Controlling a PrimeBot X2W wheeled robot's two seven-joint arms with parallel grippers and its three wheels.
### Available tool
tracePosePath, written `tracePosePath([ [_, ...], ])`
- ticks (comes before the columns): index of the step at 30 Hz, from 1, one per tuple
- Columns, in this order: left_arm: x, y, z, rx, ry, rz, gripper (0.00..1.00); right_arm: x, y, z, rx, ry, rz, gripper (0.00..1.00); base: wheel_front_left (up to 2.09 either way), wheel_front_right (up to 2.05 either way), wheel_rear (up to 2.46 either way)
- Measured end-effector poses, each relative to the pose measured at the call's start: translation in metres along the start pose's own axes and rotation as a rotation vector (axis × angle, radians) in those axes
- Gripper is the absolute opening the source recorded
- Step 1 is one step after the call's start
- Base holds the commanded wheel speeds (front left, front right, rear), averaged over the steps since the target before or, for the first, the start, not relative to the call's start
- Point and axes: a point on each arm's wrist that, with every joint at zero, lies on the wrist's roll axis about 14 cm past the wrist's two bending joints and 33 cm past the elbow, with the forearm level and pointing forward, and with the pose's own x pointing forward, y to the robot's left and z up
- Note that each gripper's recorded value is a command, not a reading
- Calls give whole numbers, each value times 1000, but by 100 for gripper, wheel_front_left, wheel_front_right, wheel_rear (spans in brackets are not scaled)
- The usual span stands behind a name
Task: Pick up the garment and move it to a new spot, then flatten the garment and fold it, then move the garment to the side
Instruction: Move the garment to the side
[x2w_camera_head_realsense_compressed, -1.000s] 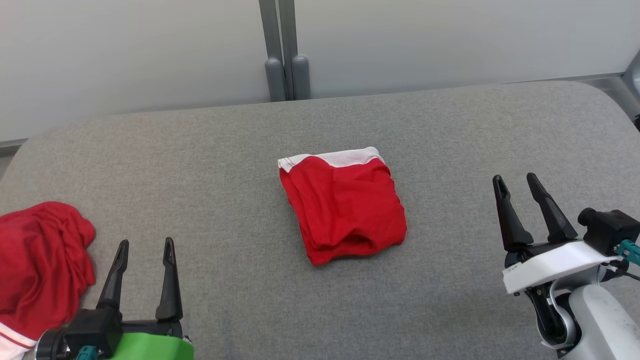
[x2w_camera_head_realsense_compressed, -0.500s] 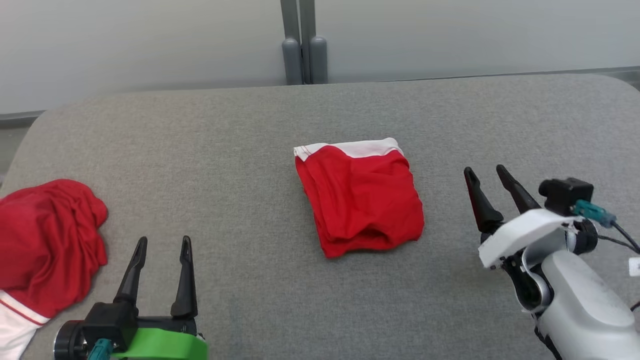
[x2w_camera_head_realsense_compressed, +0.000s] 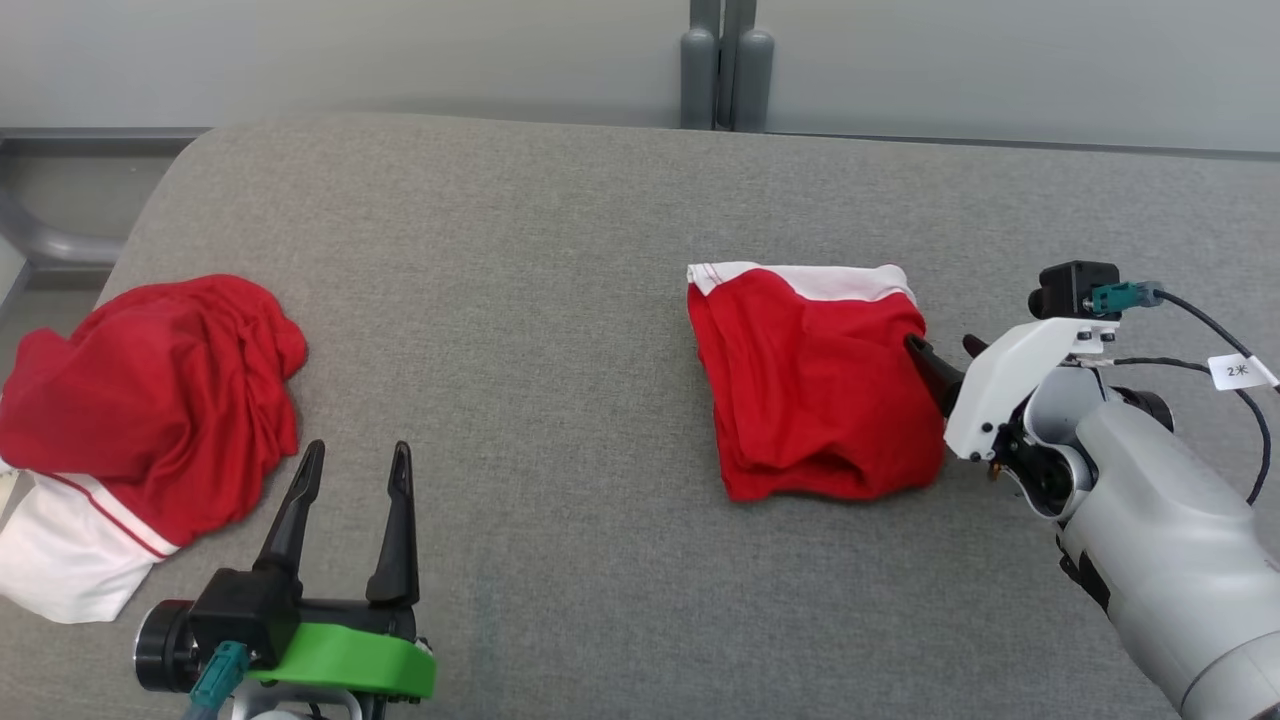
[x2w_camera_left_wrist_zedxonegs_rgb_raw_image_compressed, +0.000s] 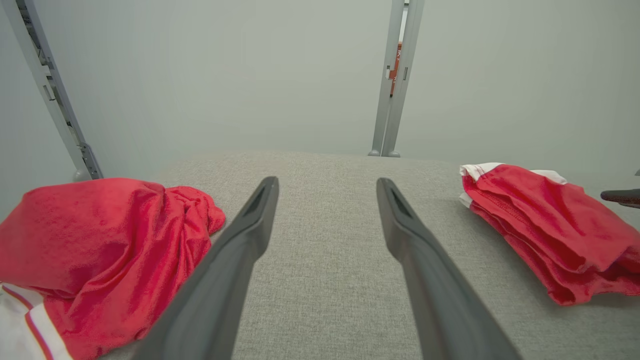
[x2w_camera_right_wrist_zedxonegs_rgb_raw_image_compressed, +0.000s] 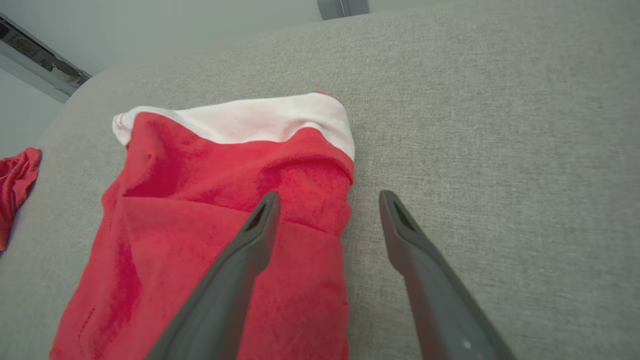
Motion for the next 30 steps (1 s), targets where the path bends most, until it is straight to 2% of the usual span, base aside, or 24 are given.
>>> tracePosePath([
  [8,-3,12,-6,7,24,39,100,20,10,-41,109,217,6,100,0,0,0],
  [9,-4,13,-8,7,30,42,100,21,12,-42,119,224,13,92,0,0,0],
  [10,-4,13,-9,7,34,43,100,22,14,-43,117,228,17,73,0,0,0],
  [11,-5,13,-10,7,36,43,100,22,15,-44,118,229,21,37,0,0,0],
  [13,-4,12,-11,6,39,37,100,22,18,-40,114,210,32,0,0,0,0],
  [22,9,-12,-7,0,21,-45,100,10,9,-11,68,68,33,0,0,0,0],
  [30,33,-63,0,-22,-16,-202,100,-20,-18,8,7,-21,-5,0,0,0,0],
])
